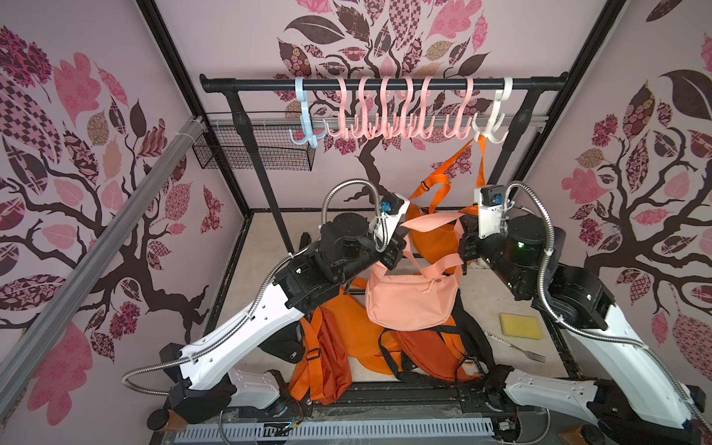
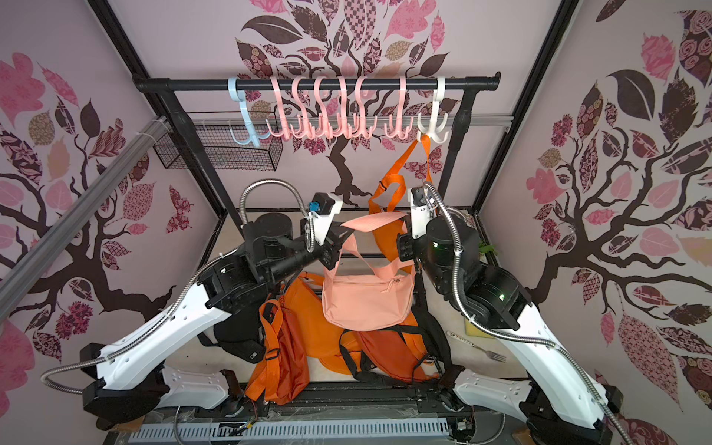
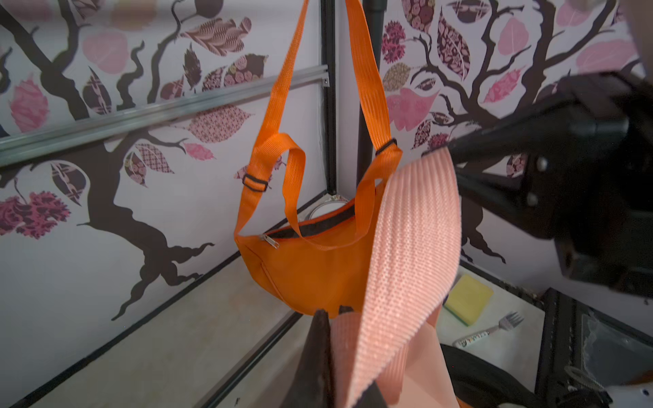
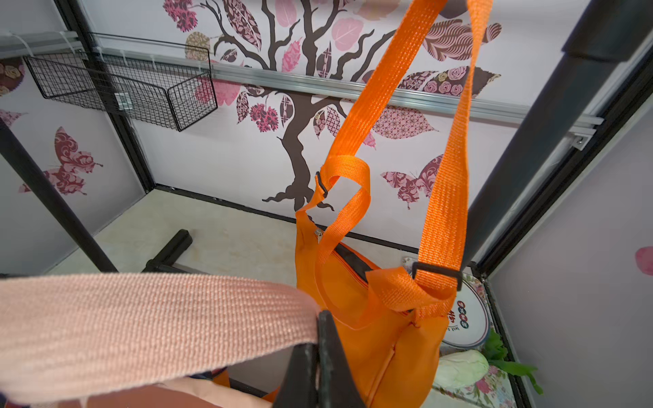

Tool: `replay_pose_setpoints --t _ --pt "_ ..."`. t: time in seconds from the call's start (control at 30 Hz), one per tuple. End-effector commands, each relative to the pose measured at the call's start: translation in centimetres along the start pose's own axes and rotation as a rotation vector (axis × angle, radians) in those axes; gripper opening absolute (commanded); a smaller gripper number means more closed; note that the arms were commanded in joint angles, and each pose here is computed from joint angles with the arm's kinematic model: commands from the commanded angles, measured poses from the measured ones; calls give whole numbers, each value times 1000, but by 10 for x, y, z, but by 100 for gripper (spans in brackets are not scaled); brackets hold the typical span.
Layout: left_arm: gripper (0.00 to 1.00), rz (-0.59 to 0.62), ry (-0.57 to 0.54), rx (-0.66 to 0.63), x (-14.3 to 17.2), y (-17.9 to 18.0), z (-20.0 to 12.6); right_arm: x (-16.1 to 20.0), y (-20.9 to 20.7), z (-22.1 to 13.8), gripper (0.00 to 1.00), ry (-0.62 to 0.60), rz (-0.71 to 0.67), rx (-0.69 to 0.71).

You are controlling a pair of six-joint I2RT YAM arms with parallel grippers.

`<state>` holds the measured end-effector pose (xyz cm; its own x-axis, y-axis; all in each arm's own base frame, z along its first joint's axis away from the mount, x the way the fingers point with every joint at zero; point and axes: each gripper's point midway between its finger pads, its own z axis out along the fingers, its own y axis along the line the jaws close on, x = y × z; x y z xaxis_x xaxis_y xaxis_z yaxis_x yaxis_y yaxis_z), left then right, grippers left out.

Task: Hang the bag on a hook
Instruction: Hang the bag on the hook.

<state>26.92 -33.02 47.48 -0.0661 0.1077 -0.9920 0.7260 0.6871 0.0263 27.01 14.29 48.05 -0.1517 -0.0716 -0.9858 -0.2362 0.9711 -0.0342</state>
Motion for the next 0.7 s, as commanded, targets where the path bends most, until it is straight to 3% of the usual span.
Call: replay_pose_setpoints --t 0.0,0.07,0.23,0.67 --pt "0 21 -20 -19 -32 12 0 -59 -10 -16 0 -154 120 -7" --pt "0 26 -78 -20 -62 13 -1 -86 -11 -19 0 -213 146 -6" --pt "0 26 -126 -43 -90 18 18 -144 -17 -28 0 -341 183 15" --pt "0 9 -164 -42 -107 17 65 -217 -8 -19 0 -507 162 31"
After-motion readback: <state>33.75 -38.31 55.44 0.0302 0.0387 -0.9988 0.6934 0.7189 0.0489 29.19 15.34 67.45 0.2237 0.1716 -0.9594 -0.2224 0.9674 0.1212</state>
